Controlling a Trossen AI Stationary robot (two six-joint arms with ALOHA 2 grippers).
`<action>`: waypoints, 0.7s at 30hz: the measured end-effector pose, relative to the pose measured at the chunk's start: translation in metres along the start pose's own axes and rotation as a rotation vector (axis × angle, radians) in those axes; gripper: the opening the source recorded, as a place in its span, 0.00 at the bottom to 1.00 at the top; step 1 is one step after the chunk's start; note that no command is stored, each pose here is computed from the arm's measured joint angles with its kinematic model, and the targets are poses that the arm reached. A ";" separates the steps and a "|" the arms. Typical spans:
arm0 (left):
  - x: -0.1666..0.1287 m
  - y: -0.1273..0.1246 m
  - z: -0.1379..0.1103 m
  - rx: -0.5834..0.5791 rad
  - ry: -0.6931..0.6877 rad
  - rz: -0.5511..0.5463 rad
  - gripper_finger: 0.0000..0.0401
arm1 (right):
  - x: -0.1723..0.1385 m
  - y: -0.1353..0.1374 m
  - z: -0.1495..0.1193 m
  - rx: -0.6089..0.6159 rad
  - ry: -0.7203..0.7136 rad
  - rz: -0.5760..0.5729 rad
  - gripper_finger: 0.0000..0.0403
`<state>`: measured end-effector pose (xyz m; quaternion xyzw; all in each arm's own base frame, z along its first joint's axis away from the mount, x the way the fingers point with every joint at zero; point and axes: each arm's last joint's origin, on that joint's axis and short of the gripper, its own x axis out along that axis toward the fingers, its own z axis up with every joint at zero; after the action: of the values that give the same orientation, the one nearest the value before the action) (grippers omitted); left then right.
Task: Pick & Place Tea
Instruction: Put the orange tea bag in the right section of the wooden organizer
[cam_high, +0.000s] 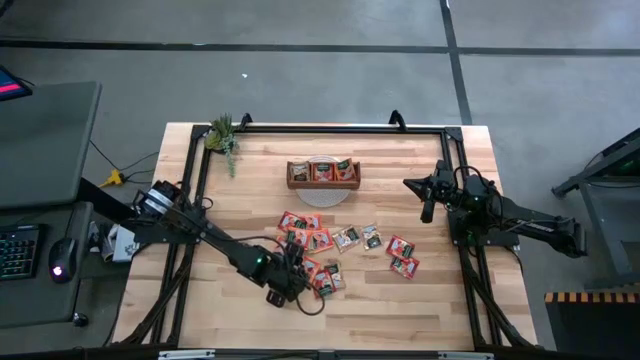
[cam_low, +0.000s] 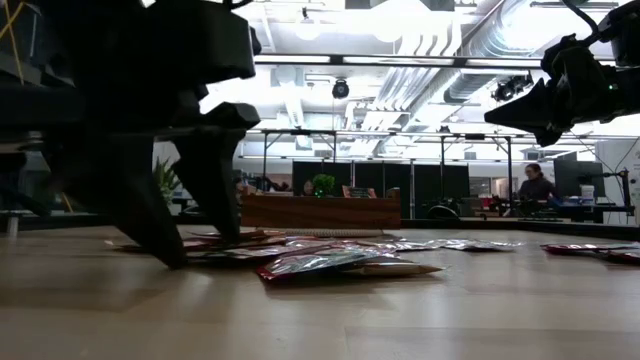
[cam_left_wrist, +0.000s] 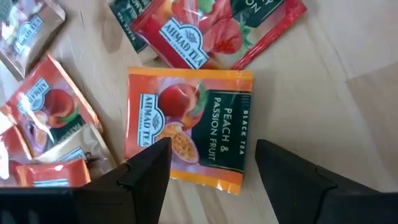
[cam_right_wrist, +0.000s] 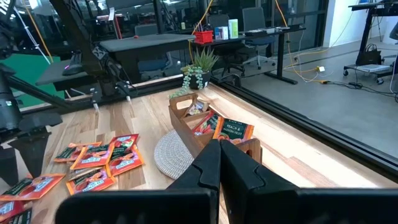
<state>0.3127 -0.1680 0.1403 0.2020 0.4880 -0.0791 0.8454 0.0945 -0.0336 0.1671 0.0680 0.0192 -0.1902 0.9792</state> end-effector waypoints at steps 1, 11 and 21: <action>0.001 0.000 0.000 0.001 -0.001 0.002 0.58 | 0.000 0.000 0.000 0.000 0.000 0.000 0.00; 0.007 -0.002 0.002 -0.010 -0.026 -0.005 0.51 | 0.000 0.000 0.000 0.000 0.000 0.000 0.00; 0.008 -0.004 0.002 -0.016 -0.029 -0.031 0.16 | 0.000 0.000 0.000 0.000 0.000 0.000 0.00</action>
<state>0.3173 -0.1716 0.1332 0.1868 0.4795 -0.0913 0.8526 0.0944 -0.0337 0.1671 0.0680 0.0192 -0.1904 0.9792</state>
